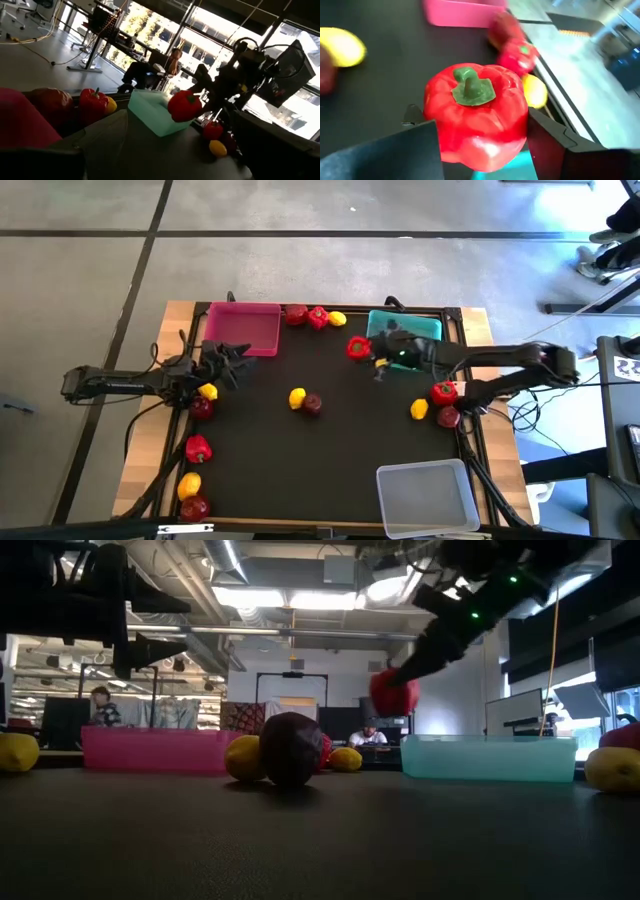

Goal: Sort produce into baskets
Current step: Put the bell pepper into the blue bin

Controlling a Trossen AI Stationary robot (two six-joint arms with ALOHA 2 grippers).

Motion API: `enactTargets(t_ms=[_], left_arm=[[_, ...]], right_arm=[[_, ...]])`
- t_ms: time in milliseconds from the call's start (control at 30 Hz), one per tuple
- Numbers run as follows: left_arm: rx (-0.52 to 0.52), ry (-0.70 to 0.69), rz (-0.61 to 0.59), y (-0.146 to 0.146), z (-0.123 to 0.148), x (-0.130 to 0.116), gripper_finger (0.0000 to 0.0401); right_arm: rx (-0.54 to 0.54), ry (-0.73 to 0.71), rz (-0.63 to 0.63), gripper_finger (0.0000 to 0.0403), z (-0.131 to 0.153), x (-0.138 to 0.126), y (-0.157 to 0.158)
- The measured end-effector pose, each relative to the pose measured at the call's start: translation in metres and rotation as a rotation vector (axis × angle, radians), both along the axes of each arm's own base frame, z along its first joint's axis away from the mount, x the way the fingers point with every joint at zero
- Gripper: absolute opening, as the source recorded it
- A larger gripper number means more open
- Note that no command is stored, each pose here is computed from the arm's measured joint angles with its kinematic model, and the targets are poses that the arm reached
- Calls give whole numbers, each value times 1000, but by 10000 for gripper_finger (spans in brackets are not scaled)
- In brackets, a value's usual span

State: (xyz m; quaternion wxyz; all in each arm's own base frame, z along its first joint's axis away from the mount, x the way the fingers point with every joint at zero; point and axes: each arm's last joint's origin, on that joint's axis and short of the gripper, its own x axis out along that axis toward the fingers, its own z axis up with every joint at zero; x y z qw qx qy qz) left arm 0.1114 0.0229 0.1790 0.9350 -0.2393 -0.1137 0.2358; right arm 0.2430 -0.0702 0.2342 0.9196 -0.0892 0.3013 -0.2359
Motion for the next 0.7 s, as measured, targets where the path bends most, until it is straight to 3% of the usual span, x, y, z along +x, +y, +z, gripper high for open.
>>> enactTargets(t_ms=[367, 700], left_arm=[[25, -41, 34, 1, 5, -1, 351], [34, -43, 61, 1, 6, -2, 351]], right_arm=[[17, -38, -295, 150, -2, -45, -61], [210, -40, -411, 150, -28, -65, -107]])
